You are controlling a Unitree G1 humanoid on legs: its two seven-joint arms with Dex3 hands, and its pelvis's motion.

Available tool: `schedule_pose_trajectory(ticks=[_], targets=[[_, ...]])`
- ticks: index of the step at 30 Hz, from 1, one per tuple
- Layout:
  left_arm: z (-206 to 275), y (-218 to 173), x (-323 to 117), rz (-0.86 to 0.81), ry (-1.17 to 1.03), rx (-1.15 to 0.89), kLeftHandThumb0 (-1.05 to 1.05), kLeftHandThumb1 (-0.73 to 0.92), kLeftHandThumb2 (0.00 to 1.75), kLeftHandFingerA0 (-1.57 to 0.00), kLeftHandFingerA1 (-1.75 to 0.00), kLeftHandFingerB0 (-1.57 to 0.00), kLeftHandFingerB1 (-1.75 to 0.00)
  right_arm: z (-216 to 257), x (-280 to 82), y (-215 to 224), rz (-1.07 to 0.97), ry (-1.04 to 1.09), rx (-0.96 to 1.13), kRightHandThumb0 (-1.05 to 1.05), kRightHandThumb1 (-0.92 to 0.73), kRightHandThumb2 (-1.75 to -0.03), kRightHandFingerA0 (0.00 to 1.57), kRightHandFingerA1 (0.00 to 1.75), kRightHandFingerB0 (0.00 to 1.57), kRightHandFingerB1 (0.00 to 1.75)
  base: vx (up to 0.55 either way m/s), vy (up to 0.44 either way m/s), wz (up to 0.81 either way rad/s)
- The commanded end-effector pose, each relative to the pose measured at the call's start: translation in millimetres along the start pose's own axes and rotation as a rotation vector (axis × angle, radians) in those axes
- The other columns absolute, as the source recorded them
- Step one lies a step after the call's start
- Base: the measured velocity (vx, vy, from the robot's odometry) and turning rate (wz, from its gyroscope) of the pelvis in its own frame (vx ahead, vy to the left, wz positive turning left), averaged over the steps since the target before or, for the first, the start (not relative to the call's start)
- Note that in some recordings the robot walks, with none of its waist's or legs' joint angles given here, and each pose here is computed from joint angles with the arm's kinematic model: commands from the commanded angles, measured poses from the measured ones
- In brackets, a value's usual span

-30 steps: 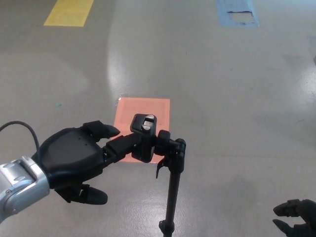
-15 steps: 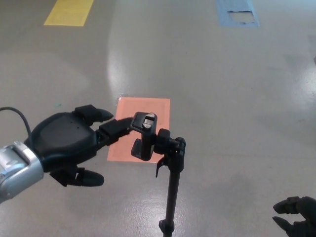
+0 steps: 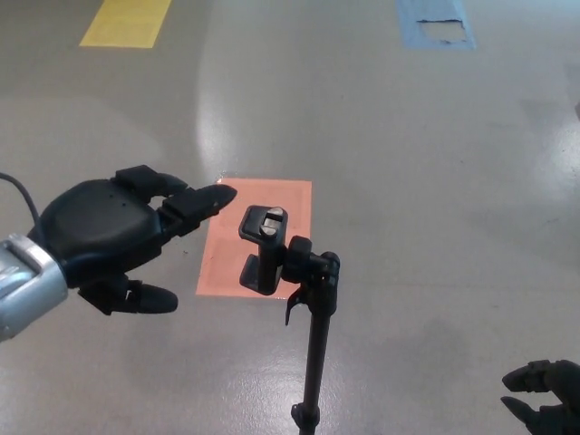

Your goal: The robot uses its left hand to grab the top of a phone stand kept on the floor and tilt it upwards to adjust its angle

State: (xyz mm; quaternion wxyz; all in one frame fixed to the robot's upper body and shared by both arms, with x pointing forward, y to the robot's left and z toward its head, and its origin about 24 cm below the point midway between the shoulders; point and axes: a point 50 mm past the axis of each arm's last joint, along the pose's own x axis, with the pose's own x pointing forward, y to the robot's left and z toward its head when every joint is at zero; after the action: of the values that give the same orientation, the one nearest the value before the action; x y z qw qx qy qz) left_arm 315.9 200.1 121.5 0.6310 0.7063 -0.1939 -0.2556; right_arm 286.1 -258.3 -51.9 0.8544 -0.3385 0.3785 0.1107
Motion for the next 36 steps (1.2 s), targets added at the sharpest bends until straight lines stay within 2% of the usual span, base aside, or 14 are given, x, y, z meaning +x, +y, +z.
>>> schedule_pose_trajectory(ticks=[1, 5, 7, 9, 10, 11, 12, 14, 15, 21, 22, 23, 24, 36], targets=[[-14.1, -7.0, -4.5, -0.003, 0.054, -0.016, -0.85, 0.64, 1.02, -0.10, -0.30, 0.00, -0.13, 0.5, -0.8, -6.8, -0.019, 0.012, -0.010, -0.57, -0.82, -0.65, 0.26, 0.36, 0.25, 0.31, 0.00, 0.000, 0.00], [-36.0, -32.8, -13.5, -0.068, 0.198, -0.094, -0.84, 0.63, 1.01, -0.07, -0.26, 0.00, -0.14, -1.6, -1.4, -7.5, -0.016, 0.015, -0.013, -0.58, -0.82, -0.65, 0.27, 0.36, 0.26, 0.31, 0.00, 0.000, 0.00], [-49.3, -53.5, -25.4, -0.096, 0.300, -0.158, -0.84, 0.83, 0.66, -0.10, -0.25, 0.00, -0.09, -3.2, -1.3, -5.9, -0.013, 0.021, -0.018, -0.58, -0.82, -0.65, 0.27, 0.35, 0.25, 0.31, 0.00, 0.000, 0.00], [-54.1, -60.8, -30.1, -0.111, 0.336, -0.172, -0.84, 0.83, 0.66, -0.10, -0.25, 0.00, -0.09, -3.4, -1.1, -4.7, -0.010, 0.021, -0.017, -0.58, -0.82, -0.65, 0.27, 0.35, 0.25, 0.31, 0.00, 0.000, 0.00], [-57.3, -70.6, -35.4, -0.122, 0.382, -0.207, -0.86, 0.65, 1.02, -0.12, -0.29, 0.00, -0.13, -4.1, -1.1, -3.4, -0.008, 0.020, -0.015, -0.57, -0.82, -0.65, 0.27, 0.35, 0.25, 0.31, 0.00, 0.000, 0.00], [-60.6, -83.0, -42.5, -0.137, 0.440, -0.249, -0.86, 0.65, 1.02, -0.12, -0.29, 0.00, -0.13, -5.0, -1.0, -1.9, -0.005, 0.019, -0.012, -0.57, -0.82, -0.65, 0.27, 0.35, 0.25, 0.31, 0.00, 0.000, 0.00], [-61.8, -94.9, -48.8, -0.156, 0.491, -0.290, -0.94, 0.69, 0.83, -0.12, -0.24, 0.00, -0.07, -6.4, -1.0, -0.8, -0.002, 0.023, -0.008, -0.57, -0.81, -0.66, 0.23, 0.34, 0.26, 0.32, 0.00, 0.000, 0.00], [-62.0, -106.8, -55.3, -0.176, 0.540, -0.329, -0.94, 0.69, 0.83, -0.12, -0.24, 0.00, -0.07, -8.0, -1.1, 0.3, 0.001, 0.030, -0.004, -0.57, -0.81, -0.66, 0.23, 0.34, 0.26, 0.32, 0.00, 0.000, 0.00], [-59.3, -121.6, -64.0, -0.188, 0.592, -0.379, -0.92, 0.70, 1.07, -0.05, -0.27, -0.03, -0.09, -11.4, -1.3, 2.2, 0.001, 0.038, -0.006, -0.58, -0.82, -0.65, 0.26, 0.35, 0.25, 0.31, 0.00, 0.000, 0.00], [-42.8, -171.5, -100.3, -0.241, 0.796, -0.577, -0.91, 0.74, 1.11, 0.00, -0.15, 0.00, -0.11, -24.3, -2.6, 12.4, 0.016, 0.053, -0.013, -0.59, -0.82, -0.65, 0.26, 0.36, 0.24, 0.31, 0.00, 0.000, 0.00], [-40.4, -176.7, -104.4, -0.247, 0.820, -0.600, -0.80, 0.86, 0.67, -0.05, -0.26, -0.02, -0.20, -26.3, -2.9, 13.5, 0.017, 0.056, -0.013, -0.59, -0.82, -0.64, 0.27, 0.36, 0.24, 0.31, 0.00, 0.000, 0.00], [-39.8, -177.8, -105.0, -0.248, 0.825, -0.604, -0.80, 0.86, 0.67, -0.05, -0.26, -0.02, -0.20, -27.1, -3.1, 13.7, 0.017, 0.057, -0.012, -0.59, -0.82, -0.64, 0.27, 0.36, 0.24, 0.31, 0.00, 0.000, 0.00], [-38.1, -181.8, -108.8, -0.248, 0.847, -0.633, -0.89, 0.74, 1.08, -0.01, -0.18, 0.00, -0.12, -28.2, -3.3, 13.7, 0.018, 0.059, -0.005, -0.59, -0.82, -0.64, 0.27, 0.36, 0.24, 0.31, 0.00, 0.000, 0.00], [-44.8, -192.9, -137.1, -0.227, 1.056, -0.930, -0.87, 0.67, 1.03, -0.07, -0.33, -0.06, -0.16, -16.7, -1.9, 6.1, -0.006, 0.036, 0.020, -0.58, -0.81, -0.64, 0.25, 0.35, 0.23, 0.31, 0.00, 0.000, 0.00]])
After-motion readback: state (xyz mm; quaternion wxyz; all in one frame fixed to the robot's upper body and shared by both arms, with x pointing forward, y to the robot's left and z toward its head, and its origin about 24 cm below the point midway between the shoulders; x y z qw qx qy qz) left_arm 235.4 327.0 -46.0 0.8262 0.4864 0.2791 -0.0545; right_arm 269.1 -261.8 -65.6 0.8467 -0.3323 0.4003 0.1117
